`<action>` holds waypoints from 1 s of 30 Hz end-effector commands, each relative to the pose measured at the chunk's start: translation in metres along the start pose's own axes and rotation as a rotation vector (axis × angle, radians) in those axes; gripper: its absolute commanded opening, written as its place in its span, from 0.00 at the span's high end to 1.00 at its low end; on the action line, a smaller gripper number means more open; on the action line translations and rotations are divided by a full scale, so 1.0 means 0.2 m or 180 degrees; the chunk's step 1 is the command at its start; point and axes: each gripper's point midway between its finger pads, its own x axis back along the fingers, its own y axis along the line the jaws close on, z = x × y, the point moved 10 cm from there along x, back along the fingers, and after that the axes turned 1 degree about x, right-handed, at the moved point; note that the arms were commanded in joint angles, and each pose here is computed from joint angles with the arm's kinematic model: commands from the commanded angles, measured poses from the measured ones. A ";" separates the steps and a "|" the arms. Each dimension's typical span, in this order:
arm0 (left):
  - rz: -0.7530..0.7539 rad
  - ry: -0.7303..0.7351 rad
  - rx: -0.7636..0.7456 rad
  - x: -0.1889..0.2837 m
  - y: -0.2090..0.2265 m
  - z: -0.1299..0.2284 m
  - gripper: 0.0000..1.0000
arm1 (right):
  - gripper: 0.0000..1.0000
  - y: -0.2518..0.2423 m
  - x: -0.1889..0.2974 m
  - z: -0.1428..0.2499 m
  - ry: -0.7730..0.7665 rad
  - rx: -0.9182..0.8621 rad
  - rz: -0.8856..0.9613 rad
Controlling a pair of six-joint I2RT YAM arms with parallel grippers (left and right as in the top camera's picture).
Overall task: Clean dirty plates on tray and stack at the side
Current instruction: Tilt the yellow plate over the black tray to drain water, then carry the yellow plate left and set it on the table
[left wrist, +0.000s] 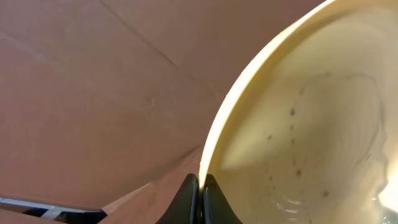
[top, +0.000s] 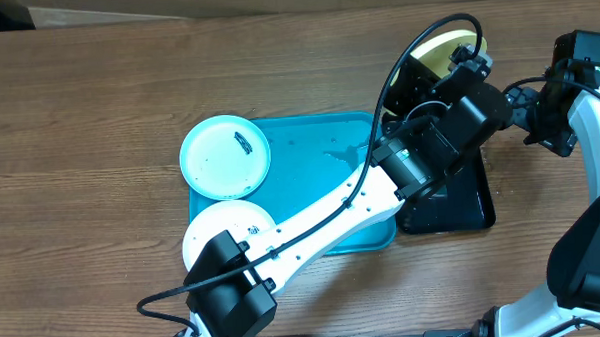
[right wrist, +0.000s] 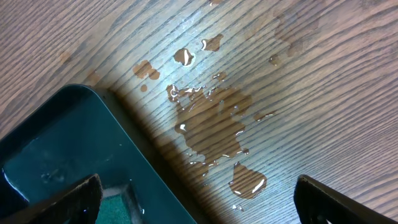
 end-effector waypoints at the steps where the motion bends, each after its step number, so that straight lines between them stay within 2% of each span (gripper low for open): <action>1: 0.0038 -0.0028 0.0162 0.00 0.00 -0.02 0.96 | 0.00 0.00 0.02 -0.02 -0.0067 -0.0001 -0.0006; 5: -0.0011 -0.0055 0.0334 -0.03 0.03 -0.03 0.96 | 0.00 0.00 0.02 -0.02 -0.0067 -0.0002 -0.0006; 11: 0.0044 -0.0026 0.0160 0.01 -0.01 -0.02 0.96 | 0.00 0.00 0.02 -0.02 -0.0067 -0.0002 -0.0006; 13: -0.0081 -0.0036 0.0284 0.00 0.01 -0.03 0.96 | 0.00 0.00 0.02 -0.02 -0.0067 -0.0002 -0.0006; 16: -0.0027 -0.0004 0.0591 -0.03 0.02 -0.02 0.96 | 0.00 0.00 0.02 -0.02 -0.0067 -0.0002 -0.0006; 19: 0.0658 0.0170 0.0585 -0.02 -0.06 0.05 0.96 | 0.00 0.00 0.02 -0.02 -0.0067 -0.0002 -0.0006; 23: 0.1219 0.0643 0.0958 -0.10 -0.07 0.16 0.96 | 0.00 0.00 0.02 -0.02 -0.0067 -0.0002 -0.0006; 27: 0.1987 0.1267 0.1456 -0.24 0.00 0.30 0.96 | 0.00 0.00 0.02 -0.02 -0.0067 -0.0002 -0.0006; 30: 0.2899 0.1724 0.1985 -0.40 0.16 0.42 0.96 | 0.00 0.00 0.02 -0.02 -0.0066 -0.0002 -0.0008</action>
